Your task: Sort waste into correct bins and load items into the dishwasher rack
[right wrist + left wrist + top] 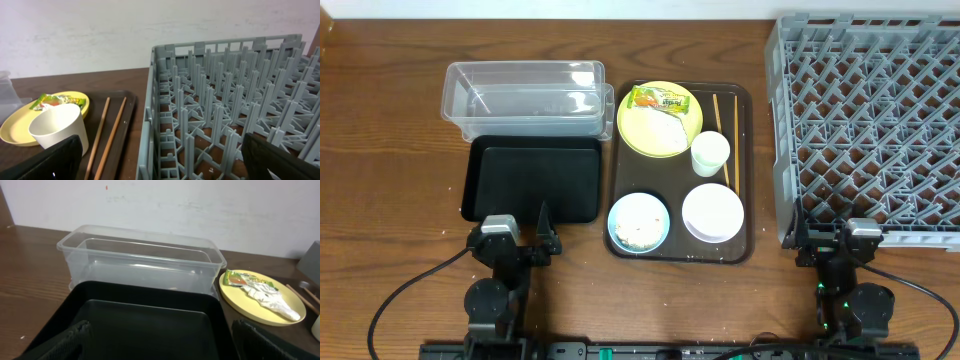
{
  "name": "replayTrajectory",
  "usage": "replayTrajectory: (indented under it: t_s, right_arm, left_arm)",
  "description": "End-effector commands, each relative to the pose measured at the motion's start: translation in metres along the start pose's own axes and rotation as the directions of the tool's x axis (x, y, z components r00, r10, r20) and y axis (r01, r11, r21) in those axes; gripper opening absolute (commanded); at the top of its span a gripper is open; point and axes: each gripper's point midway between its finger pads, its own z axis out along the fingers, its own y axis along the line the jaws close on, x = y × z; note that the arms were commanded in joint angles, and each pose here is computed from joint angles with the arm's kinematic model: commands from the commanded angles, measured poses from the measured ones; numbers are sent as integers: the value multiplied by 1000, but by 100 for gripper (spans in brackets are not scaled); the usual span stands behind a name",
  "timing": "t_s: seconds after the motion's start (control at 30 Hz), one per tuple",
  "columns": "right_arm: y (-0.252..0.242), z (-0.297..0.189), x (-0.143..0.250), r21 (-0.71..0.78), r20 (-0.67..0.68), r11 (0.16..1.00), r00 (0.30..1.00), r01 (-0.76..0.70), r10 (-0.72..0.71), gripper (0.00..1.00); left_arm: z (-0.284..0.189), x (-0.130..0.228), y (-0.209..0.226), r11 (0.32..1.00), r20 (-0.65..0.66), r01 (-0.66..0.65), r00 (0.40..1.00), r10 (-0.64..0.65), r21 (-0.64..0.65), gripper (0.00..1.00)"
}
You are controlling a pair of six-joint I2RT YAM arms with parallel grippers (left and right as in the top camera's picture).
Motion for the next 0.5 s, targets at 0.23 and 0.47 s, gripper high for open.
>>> replayTrajectory:
  t_s: [0.23, 0.47]
  right_arm:
    - [23, -7, -29, -106, 68, 986, 990, 133, -126, 99]
    - [28, -13, -75, -106, 46, 986, 991, 131, -126, 99]
  left_arm:
    - [-2, -17, -7, 999, -9, 44, 999, -44, 25, 91]
    - [11, -56, -27, 995, -105, 47, 994, -38, 87, 91]
